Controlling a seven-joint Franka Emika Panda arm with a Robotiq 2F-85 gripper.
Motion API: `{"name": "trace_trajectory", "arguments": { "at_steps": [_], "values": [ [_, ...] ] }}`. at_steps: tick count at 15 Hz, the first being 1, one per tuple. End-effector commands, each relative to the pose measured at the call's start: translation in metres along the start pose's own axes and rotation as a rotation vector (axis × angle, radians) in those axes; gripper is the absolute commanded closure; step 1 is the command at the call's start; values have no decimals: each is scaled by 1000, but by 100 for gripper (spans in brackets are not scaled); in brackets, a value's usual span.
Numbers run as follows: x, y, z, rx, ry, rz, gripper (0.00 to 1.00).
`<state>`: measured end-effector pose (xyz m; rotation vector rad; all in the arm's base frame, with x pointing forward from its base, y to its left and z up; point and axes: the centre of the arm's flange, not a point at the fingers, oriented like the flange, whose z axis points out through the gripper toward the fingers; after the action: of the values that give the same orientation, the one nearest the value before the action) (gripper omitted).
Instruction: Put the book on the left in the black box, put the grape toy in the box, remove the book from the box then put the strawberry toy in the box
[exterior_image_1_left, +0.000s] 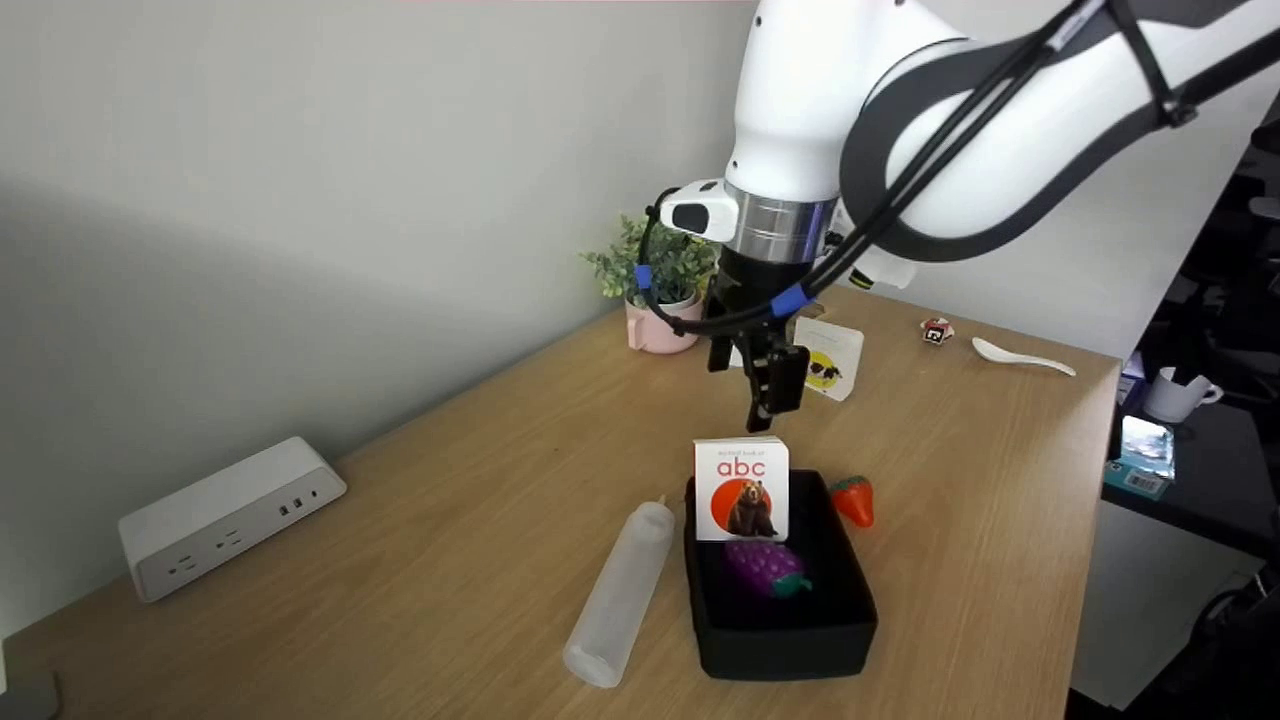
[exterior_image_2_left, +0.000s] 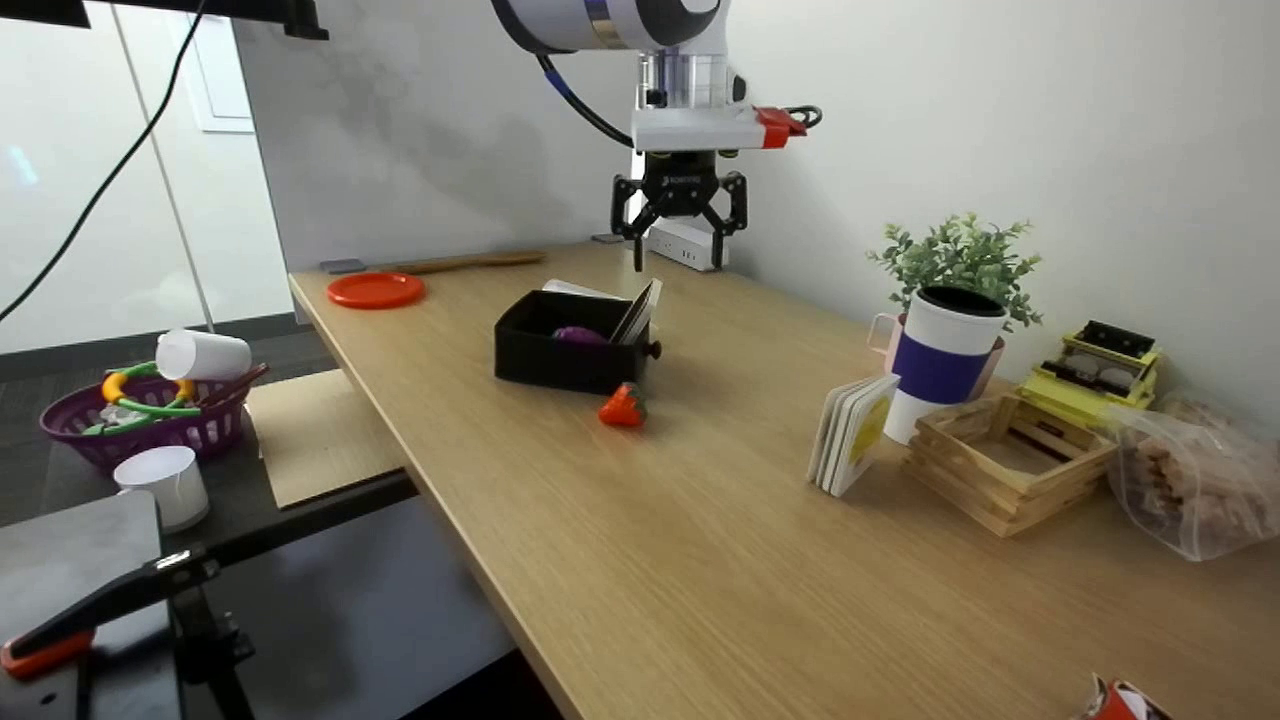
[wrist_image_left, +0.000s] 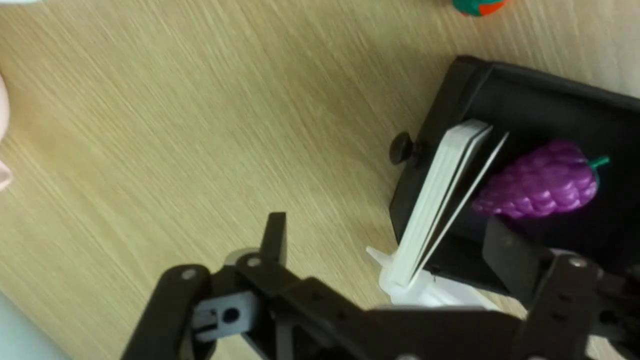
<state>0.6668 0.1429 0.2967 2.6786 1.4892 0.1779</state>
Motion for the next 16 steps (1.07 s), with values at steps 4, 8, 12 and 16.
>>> {"name": "trace_trajectory", "arguments": {
  "at_steps": [4, 8, 12, 16],
  "values": [
    [5, 23, 7, 198, 184, 27, 0],
    [5, 20, 25, 221, 169, 66, 0],
    [4, 17, 49, 269, 127, 67, 0],
    [4, 14, 63, 304, 105, 62, 0]
  ]
}}
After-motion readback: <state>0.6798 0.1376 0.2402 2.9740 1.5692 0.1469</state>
